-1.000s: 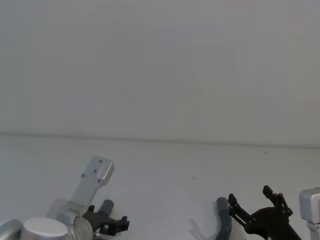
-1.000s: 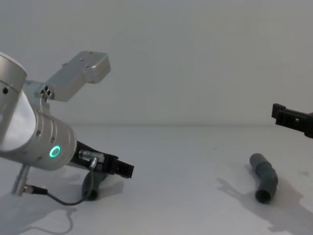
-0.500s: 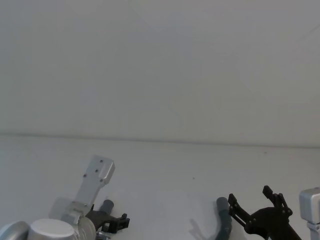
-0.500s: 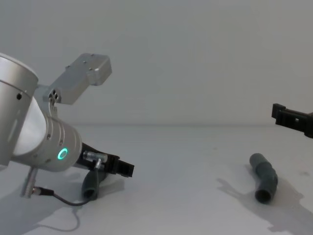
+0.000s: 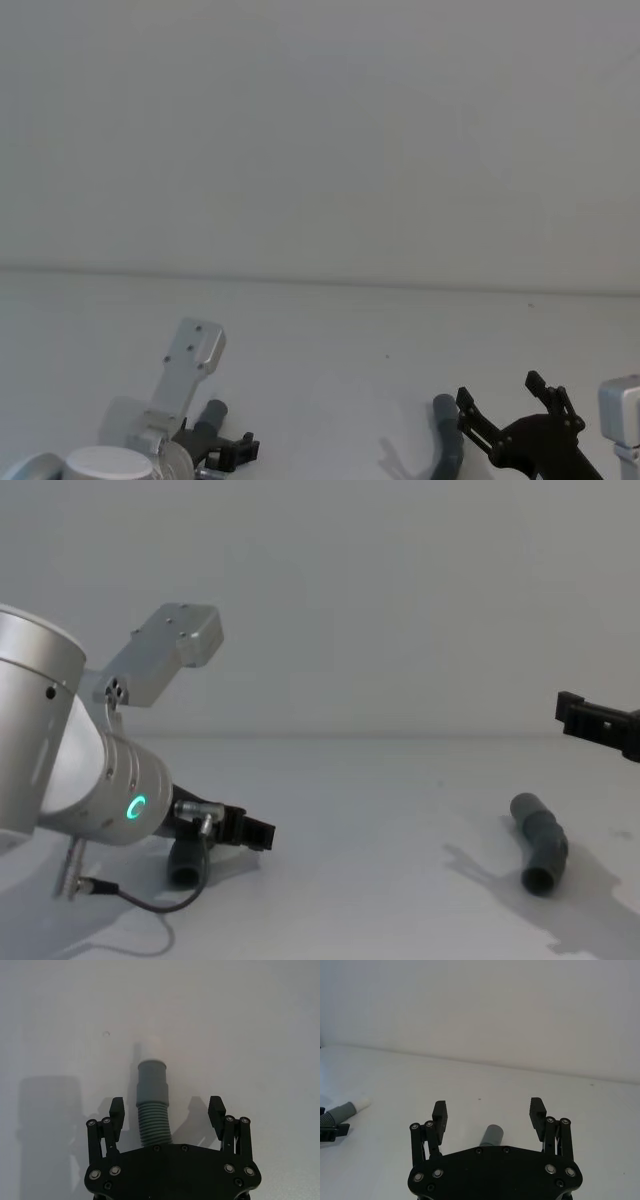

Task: Use both hands to pick up one end of the pipe from the table, align the ends, and insert them.

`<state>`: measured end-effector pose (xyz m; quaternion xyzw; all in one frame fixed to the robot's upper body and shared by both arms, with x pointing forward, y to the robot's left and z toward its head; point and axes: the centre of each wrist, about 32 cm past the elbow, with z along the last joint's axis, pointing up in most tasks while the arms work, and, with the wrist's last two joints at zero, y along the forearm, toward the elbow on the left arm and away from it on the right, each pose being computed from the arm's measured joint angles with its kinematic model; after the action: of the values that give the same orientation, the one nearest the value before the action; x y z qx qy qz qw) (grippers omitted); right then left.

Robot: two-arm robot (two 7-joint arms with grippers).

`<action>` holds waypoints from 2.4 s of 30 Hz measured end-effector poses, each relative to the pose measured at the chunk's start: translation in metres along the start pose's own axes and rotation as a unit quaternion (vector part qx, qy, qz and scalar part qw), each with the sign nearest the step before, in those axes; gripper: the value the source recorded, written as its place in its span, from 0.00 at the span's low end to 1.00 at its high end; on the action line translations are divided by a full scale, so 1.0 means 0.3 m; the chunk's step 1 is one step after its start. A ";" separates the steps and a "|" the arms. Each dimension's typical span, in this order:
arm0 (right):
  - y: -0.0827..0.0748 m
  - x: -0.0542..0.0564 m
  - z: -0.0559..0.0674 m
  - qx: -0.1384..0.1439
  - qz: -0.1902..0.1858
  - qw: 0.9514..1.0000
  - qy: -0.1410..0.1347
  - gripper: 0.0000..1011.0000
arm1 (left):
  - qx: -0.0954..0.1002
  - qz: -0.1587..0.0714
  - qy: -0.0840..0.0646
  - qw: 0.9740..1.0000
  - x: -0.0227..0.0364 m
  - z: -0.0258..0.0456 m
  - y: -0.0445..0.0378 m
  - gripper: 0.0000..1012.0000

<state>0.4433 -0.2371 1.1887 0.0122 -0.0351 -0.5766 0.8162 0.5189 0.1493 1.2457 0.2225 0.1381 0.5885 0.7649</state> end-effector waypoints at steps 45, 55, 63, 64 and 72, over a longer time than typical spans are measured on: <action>0.000 0.000 0.000 0.000 0.000 1.000 0.000 0.99 | 0.033 0.022 -0.003 0.999 -0.010 0.010 0.017 0.74; 0.000 0.000 0.000 0.000 0.000 1.000 0.000 0.99 | 0.034 0.023 -0.003 0.999 -0.010 0.010 0.017 0.67; 0.000 0.000 0.000 0.000 0.000 1.000 0.000 0.99 | 0.034 0.024 -0.003 0.999 -0.010 0.010 0.017 0.63; 0.000 0.000 0.000 0.000 0.000 1.000 0.000 0.99 | 0.034 0.024 -0.003 0.999 -0.009 0.010 0.017 0.62; 0.000 0.000 0.000 0.000 0.000 1.000 0.000 0.99 | 0.035 0.024 -0.004 0.999 -0.009 0.010 0.017 0.57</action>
<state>0.4433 -0.2371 1.1887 0.0122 -0.0351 -0.5766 0.8162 0.5153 0.1471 1.2506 0.2544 0.1505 0.6007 0.7429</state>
